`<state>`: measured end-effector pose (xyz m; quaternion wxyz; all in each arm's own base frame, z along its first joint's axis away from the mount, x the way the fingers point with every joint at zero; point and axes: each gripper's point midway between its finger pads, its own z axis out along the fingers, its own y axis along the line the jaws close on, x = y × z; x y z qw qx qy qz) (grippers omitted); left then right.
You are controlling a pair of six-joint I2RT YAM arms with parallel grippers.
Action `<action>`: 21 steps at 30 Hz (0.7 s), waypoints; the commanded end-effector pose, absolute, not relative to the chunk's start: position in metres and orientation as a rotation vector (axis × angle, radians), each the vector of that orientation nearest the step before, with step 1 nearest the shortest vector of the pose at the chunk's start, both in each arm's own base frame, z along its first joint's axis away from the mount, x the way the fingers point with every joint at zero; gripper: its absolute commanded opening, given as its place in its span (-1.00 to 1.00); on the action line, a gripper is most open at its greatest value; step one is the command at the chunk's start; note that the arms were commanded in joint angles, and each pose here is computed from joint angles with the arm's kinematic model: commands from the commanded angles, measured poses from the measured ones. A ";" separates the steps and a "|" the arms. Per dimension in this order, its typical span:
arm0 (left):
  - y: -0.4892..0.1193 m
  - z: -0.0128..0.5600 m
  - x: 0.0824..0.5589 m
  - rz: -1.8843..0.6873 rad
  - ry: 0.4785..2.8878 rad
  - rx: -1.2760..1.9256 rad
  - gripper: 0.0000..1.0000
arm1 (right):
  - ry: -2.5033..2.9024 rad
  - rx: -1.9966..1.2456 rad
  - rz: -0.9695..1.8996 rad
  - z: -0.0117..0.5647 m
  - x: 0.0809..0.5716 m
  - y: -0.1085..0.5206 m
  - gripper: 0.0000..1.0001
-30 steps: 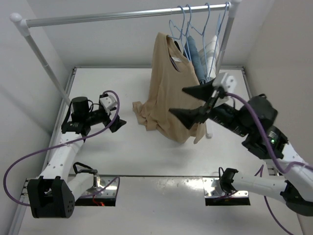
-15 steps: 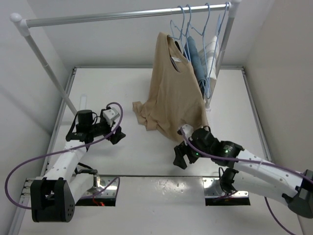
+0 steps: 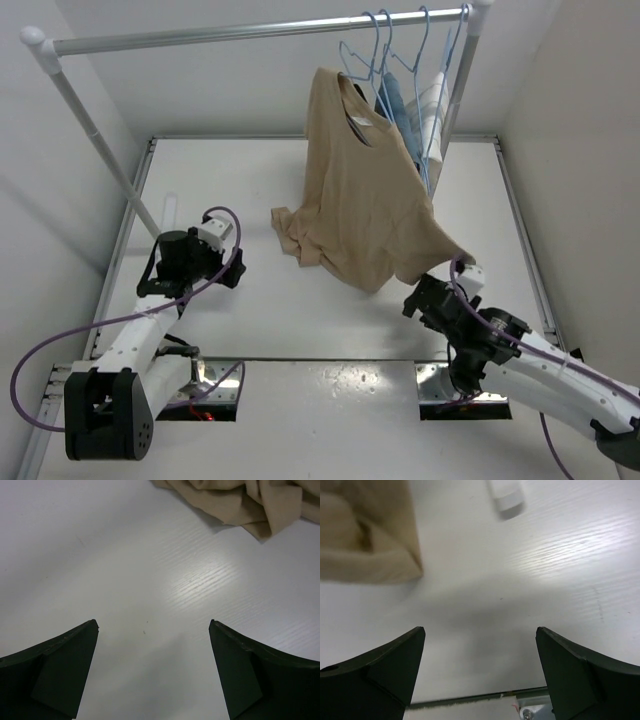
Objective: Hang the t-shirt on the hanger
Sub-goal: Hang the hanger with tshirt onto the clothesline
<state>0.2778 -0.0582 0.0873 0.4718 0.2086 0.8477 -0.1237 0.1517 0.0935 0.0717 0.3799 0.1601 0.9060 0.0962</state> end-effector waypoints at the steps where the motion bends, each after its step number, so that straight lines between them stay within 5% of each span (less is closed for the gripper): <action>1: -0.045 0.098 0.290 -0.230 2.054 0.381 0.98 | 2.108 0.806 0.138 0.084 0.159 0.050 0.84; 3: -0.046 0.099 0.291 -0.224 2.046 0.386 0.98 | 2.068 0.874 0.137 0.085 0.158 0.043 0.99; 21: -0.040 0.097 0.294 -0.194 2.058 0.344 0.98 | 1.942 1.027 -0.035 0.082 0.161 0.017 1.00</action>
